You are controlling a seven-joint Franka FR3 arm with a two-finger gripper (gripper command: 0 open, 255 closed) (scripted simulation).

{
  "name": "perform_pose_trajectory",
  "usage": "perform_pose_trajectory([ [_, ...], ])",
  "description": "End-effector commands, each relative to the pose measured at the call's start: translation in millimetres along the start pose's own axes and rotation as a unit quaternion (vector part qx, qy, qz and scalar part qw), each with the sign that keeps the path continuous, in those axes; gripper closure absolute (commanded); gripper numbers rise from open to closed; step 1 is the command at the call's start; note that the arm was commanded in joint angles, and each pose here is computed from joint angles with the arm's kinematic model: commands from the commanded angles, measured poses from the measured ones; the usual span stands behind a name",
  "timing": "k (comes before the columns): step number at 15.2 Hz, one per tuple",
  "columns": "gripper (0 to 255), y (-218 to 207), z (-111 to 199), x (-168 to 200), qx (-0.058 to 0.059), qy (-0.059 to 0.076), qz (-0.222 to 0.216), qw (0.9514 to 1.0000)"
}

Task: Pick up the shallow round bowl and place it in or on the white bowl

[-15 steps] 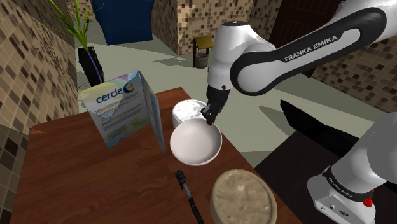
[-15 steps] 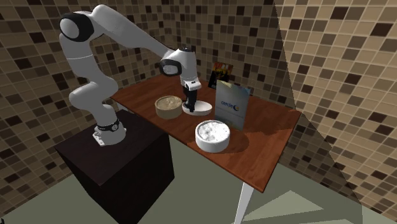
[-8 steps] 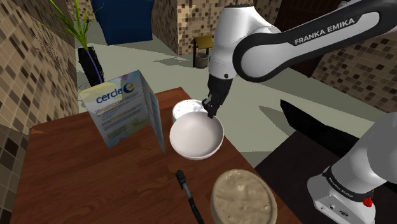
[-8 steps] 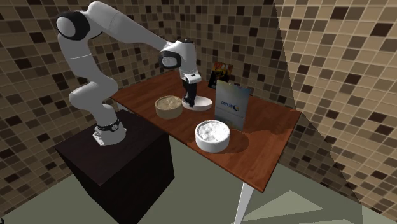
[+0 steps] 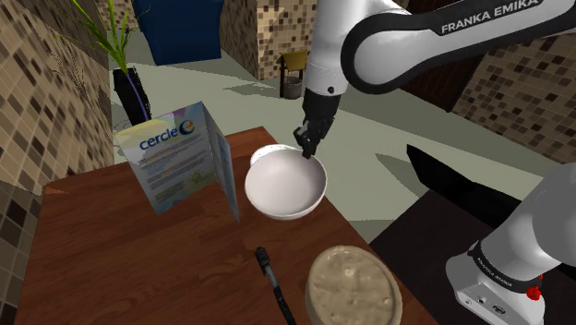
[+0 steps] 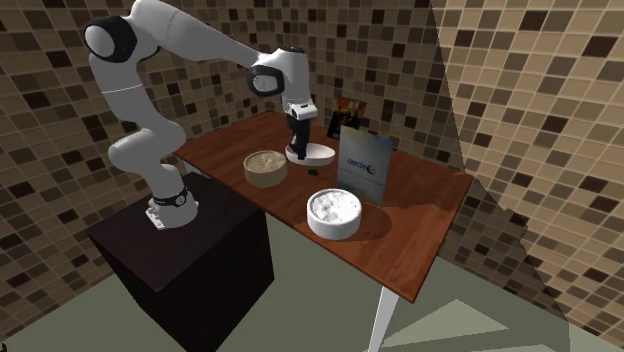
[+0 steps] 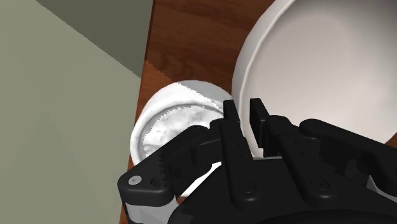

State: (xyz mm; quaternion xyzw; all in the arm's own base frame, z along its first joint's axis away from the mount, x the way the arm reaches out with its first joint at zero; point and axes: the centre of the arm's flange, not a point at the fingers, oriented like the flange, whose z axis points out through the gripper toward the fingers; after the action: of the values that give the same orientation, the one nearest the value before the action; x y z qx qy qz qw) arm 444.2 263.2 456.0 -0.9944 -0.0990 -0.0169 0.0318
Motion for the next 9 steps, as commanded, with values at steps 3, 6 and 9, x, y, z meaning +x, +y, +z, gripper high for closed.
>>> perform_pose_trajectory([
  [3,255,31.4,-12.4,32.1,0.0,0.0,0.0,1.0],
  [6,255,58.2,-21.2,59.9,0.0,0.0,0.0,1.0],
  [9,255,85.0,-30.0,87.6,0.0,0.0,0.0,1.0],
])
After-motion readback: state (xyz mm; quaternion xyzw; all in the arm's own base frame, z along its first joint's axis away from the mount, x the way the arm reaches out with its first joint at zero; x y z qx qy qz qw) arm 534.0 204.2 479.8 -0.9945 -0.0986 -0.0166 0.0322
